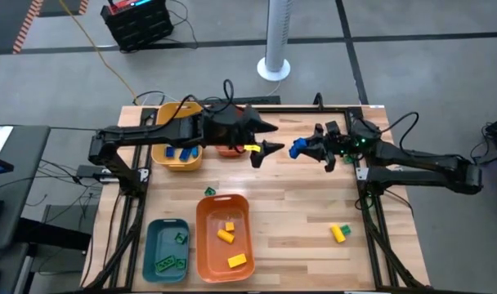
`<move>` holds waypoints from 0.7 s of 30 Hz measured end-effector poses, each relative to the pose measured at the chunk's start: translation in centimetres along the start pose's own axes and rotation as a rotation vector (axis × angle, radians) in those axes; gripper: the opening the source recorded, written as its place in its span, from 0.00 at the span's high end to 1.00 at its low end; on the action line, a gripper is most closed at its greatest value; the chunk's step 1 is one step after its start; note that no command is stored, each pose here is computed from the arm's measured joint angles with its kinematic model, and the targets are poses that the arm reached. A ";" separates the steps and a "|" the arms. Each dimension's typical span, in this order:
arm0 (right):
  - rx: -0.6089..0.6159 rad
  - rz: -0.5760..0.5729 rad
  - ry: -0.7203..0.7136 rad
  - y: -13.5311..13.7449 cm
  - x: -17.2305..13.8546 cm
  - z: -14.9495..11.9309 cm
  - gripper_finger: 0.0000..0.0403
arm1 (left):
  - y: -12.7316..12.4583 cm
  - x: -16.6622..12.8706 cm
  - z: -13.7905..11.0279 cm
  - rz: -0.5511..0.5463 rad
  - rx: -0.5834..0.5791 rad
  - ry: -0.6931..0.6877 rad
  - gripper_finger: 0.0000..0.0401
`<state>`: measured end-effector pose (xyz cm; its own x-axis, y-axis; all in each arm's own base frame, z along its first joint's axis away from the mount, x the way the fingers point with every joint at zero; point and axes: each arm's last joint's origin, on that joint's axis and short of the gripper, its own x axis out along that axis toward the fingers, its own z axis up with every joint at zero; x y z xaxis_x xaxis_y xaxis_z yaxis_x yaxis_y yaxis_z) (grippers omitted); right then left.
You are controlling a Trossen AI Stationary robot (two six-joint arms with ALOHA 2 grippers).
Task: Sort blocks
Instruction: Put the blue game piece into the yellow bin
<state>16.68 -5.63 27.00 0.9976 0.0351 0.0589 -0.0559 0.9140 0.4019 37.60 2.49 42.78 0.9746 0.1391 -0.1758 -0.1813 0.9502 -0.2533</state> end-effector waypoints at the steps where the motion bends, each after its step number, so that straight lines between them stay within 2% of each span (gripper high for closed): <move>1: 0.005 -0.008 -0.016 -0.1 -0.1 -0.3 0.71 | -0.2 -0.1 0.1 0.002 0.002 -0.001 0.21; 5: 0.042 -0.011 -0.126 -0.4 -0.8 -2.5 0.71 | -0.8 -0.3 0.3 -0.008 -0.001 -0.001 0.21; 8: 0.044 -0.047 -0.198 -0.4 -1.1 -3.4 0.71 | -0.5 -0.3 0.3 0.019 -0.057 0.000 0.21; 11: 0.056 -0.084 -0.161 -0.6 -1.0 -3.8 0.71 | -0.4 -0.3 0.3 0.024 -0.087 -0.004 0.21; 14: 0.073 -0.101 -0.114 -0.7 -0.9 -4.3 0.71 | -0.3 -0.3 0.3 -0.004 -0.058 0.013 0.21; 19: 0.043 -0.103 -0.150 -0.3 -1.2 -3.9 0.73 | 1.6 1.8 -0.8 -0.003 -0.047 0.052 0.24; 21: 0.034 -0.097 -0.132 -0.1 -1.1 -4.2 0.74 | 1.6 2.7 -0.8 -0.016 -0.047 0.009 0.27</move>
<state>15.72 -4.09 23.08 0.9847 -0.1077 0.1369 0.0366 0.8961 0.4423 39.81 4.16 41.10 0.9762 0.1218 -0.1797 -0.1724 0.9381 -0.3004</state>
